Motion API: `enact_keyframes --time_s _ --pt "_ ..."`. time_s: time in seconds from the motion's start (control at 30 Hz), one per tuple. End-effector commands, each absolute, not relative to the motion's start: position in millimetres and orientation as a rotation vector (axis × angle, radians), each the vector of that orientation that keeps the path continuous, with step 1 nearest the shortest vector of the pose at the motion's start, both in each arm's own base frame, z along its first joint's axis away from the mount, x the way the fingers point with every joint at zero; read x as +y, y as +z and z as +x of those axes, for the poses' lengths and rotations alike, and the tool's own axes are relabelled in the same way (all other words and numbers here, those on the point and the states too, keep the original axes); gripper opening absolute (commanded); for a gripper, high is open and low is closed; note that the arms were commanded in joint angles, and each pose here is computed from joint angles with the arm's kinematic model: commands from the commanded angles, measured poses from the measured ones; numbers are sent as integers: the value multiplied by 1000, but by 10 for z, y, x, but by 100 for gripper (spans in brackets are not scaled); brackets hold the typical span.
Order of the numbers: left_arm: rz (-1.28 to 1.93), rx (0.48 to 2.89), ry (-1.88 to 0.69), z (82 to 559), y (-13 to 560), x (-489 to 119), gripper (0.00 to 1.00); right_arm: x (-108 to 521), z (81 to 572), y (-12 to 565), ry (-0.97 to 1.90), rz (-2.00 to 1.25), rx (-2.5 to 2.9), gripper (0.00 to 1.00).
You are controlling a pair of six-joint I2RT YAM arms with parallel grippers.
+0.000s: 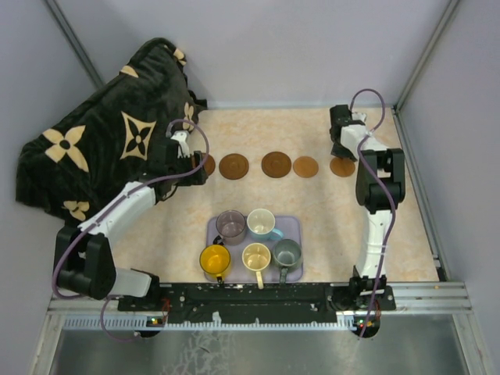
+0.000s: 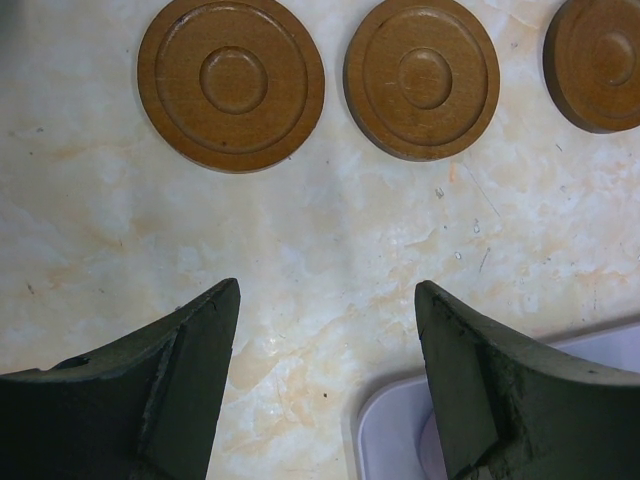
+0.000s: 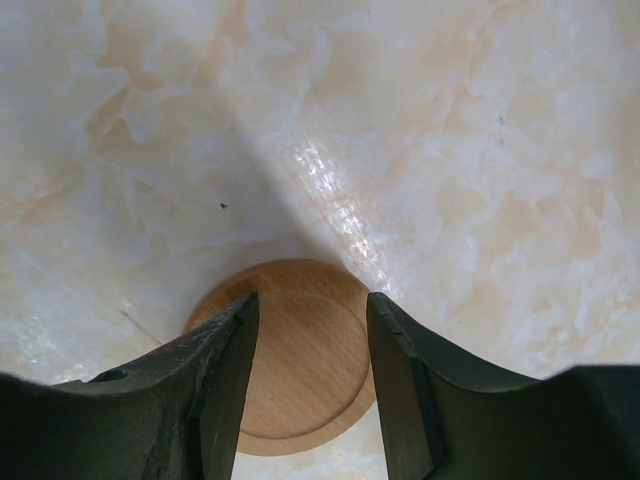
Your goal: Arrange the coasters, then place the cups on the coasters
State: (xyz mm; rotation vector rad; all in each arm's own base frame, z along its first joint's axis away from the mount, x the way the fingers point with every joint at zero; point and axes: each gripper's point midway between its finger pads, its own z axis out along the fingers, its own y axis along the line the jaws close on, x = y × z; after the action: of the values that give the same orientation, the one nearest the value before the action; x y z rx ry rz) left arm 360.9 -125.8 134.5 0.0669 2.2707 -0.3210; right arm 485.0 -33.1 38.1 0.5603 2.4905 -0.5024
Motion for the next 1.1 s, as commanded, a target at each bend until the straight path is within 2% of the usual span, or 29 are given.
enact_keyframes --time_s 0.0,0.27,0.47,0.8,1.07 --pt "63 2213 -320 3770 1492 -1267 77 -150 4837 9 -389 523 2604 50" --pt "56 2209 -311 3793 1482 -1248 78 -40 4910 150 -376 500 2573 50" --pt "37 2213 -306 3786 1423 -1219 78 -65 4891 626 -422 485 2486 50" --pt "8 2207 -282 3888 1353 -1200 78 -195 4582 1324 -444 505 2366 52" --pt "-7 2222 -238 4044 1234 -1181 78 132 4414 1578 -252 416 2340 51"
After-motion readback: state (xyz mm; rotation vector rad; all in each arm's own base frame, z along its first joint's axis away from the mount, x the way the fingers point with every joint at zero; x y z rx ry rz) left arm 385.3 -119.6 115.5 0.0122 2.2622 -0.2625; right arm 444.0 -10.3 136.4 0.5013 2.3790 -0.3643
